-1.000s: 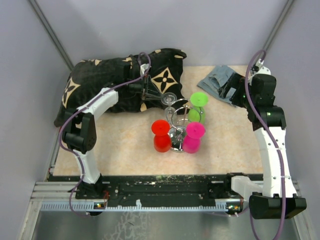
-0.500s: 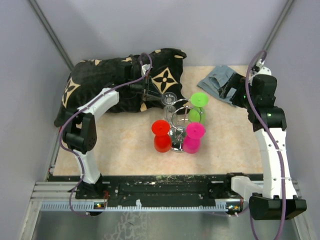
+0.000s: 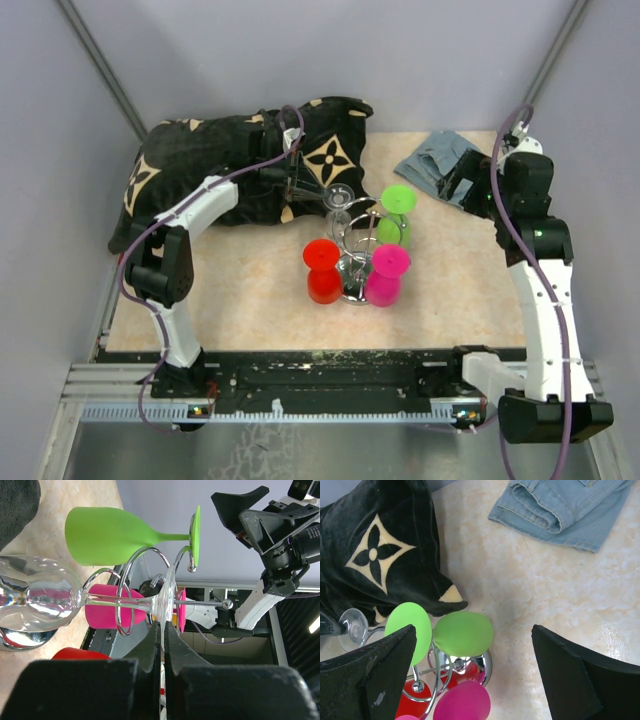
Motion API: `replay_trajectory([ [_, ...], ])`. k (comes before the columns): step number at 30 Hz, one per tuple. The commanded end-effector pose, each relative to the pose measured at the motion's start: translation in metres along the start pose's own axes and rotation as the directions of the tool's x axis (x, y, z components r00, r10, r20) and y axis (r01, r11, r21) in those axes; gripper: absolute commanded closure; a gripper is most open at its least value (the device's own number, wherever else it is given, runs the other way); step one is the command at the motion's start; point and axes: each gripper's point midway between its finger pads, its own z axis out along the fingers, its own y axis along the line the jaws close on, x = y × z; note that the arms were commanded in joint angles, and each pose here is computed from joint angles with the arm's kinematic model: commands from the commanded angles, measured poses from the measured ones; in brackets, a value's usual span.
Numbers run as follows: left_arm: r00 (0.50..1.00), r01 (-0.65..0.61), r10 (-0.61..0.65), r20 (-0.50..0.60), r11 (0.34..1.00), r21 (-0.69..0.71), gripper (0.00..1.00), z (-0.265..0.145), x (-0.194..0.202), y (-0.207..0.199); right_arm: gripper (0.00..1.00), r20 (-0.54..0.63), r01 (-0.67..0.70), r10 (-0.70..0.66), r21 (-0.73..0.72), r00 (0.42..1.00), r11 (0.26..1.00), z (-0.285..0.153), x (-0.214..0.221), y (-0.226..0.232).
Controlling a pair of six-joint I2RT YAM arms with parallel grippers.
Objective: Take the wine glass off the wine glass rack
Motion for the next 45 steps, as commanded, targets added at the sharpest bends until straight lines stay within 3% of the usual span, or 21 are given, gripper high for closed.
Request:
replay_trajectory([
  [1, 0.998, -0.065, 0.065, 0.006, 0.997, 0.04, 1.0, -0.006, 0.001, -0.031, 0.02, 0.07, 0.003, -0.002, -0.018, 0.998, 1.0, -0.009, -0.017, 0.004],
  [35, 0.995, -0.057, 0.051, 0.08, 0.996, 0.067, 1.0, -0.027, -0.037, -0.027, 0.02, 0.064, -0.005, 0.006, -0.016, 0.998, 1.0, -0.005, -0.015, 0.004],
  [41, 0.986, -0.149, 0.142, 0.092, 0.986, 0.076, 1.0, -0.026, -0.052, -0.041, 0.02, 0.068, -0.003, 0.004, -0.021, 0.998, 1.0, -0.006, -0.02, 0.006],
  [45, 0.947, -0.306, 0.297, 0.122, 0.95, 0.06, 1.0, -0.029, -0.067, -0.062, 0.02, 0.066, 0.002, 0.0, -0.028, 0.998, 1.0, -0.006, -0.024, 0.009],
])
